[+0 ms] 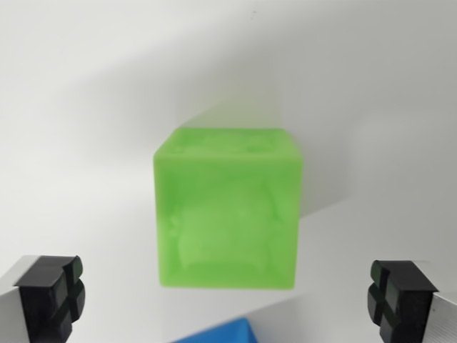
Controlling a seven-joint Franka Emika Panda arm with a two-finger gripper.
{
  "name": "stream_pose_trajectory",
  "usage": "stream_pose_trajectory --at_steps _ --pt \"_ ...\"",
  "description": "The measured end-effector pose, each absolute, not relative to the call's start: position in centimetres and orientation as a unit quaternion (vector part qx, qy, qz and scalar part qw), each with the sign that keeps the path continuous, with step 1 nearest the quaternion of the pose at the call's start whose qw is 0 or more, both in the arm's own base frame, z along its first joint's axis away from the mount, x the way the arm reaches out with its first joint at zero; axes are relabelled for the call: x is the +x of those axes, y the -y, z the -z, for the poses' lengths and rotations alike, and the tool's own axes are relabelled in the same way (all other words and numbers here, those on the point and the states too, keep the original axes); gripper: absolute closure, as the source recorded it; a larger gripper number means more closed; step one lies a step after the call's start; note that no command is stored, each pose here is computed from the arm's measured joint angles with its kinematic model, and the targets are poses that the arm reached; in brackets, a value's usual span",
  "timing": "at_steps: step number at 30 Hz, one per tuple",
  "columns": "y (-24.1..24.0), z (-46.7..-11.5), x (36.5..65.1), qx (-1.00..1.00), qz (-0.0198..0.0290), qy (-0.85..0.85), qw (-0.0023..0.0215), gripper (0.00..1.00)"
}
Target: Stack cube
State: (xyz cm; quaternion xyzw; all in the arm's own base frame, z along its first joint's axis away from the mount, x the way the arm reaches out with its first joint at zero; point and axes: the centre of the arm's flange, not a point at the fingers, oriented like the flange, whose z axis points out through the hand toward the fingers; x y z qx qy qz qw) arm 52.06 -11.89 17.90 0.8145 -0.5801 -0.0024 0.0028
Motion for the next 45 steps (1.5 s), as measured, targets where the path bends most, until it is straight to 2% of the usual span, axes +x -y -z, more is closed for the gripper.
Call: stream_pose_trajectory --at_steps 13,23,24,45 --pt "11.9 -13.1 52.0 0.815 0.0021 0.58 0.0034 0.0" --pt "11.9 -11.5 52.0 0.814 0.0018 0.58 0.0028 0.0" --pt "11.9 -11.5 52.0 0.814 0.0018 0.58 0.0027 1.0" --pt "11.9 -11.5 52.1 0.814 0.0012 0.58 0.0024 1.0"
